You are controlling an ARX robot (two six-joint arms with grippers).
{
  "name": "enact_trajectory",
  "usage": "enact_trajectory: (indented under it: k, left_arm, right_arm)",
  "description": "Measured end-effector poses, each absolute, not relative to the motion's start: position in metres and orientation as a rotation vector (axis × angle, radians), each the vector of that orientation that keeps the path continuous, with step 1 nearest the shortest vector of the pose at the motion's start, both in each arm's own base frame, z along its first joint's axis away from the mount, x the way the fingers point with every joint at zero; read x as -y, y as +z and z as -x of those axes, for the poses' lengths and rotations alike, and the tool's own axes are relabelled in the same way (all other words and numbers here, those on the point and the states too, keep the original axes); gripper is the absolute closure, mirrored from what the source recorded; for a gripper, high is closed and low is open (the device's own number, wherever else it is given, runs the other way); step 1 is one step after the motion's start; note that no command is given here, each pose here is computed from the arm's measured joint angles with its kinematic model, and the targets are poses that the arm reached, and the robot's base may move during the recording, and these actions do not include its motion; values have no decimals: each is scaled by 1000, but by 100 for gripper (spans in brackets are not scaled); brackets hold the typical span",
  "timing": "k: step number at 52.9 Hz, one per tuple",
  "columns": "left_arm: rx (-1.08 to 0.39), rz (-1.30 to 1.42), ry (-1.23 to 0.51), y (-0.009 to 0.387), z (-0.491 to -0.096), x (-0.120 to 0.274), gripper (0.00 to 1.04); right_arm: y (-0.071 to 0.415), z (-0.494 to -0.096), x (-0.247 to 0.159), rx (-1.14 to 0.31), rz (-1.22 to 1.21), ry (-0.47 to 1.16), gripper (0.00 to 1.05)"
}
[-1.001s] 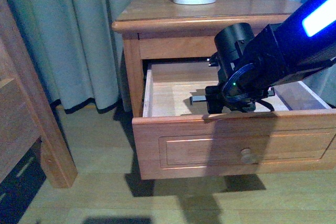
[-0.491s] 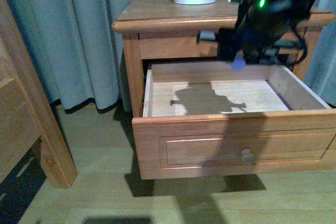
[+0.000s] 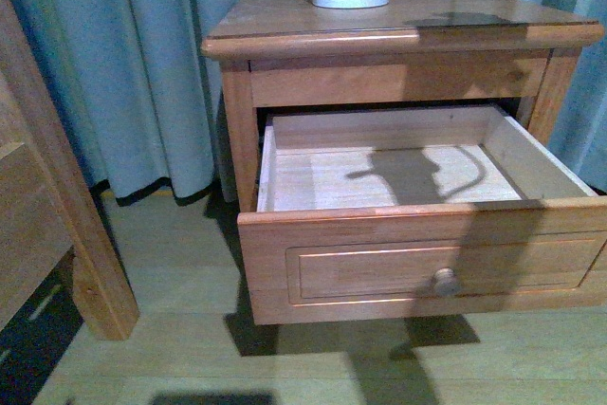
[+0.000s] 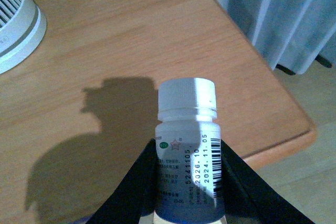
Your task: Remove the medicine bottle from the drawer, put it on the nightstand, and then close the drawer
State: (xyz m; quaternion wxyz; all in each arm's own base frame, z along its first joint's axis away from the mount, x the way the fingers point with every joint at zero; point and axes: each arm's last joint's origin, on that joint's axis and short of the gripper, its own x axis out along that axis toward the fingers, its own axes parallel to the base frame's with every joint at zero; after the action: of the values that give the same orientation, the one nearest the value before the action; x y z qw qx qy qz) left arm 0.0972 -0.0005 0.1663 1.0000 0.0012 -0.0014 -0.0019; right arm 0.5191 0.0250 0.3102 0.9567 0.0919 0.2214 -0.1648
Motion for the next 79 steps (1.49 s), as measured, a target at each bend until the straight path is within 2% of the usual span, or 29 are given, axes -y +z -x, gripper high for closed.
enact_trajectory:
  k: [15, 21, 24, 35, 37, 46, 53, 57, 66, 71, 79]
  left_arm:
    - [3, -2, -3, 166, -97, 1, 7]
    - [3, -2, -4, 166, -97, 1, 7]
    - [3, -2, -3, 166, -97, 1, 7]
    - [3, -2, -4, 166, -97, 1, 7]
    - [3, -2, -4, 166, -97, 1, 7]
    - [3, -2, -3, 166, -97, 1, 7]
    - [3, -2, -4, 166, -97, 1, 7]
    - [3, -2, -4, 166, -97, 1, 7]
    - [3, -2, -3, 166, -97, 1, 7]
    - [3, -2, -3, 166, -97, 1, 7]
    - [3, -2, -3, 166, -97, 1, 7]
  right_arm:
    - [274, -567, -20, -478, -152, -380, 75]
    - [267, -572, -20, -412, -157, -353, 48]
    - [270, -570, -22, -386, -163, -332, 38]
    - [299, -545, -25, -258, -186, -265, 9]
    - [311, -532, -25, -219, -190, -268, 5]
    - [356, -444, -17, -66, -213, -283, 7]
    - [352, -365, -11, -29, -208, -273, 7]
    - [329, -322, -9, -55, -202, -252, 7]
    - [235, -230, -11, -273, -225, -221, 7]
    - [196, -212, -17, -353, -228, -211, 7]
    - [154, -212, -23, -414, -227, -190, 7]
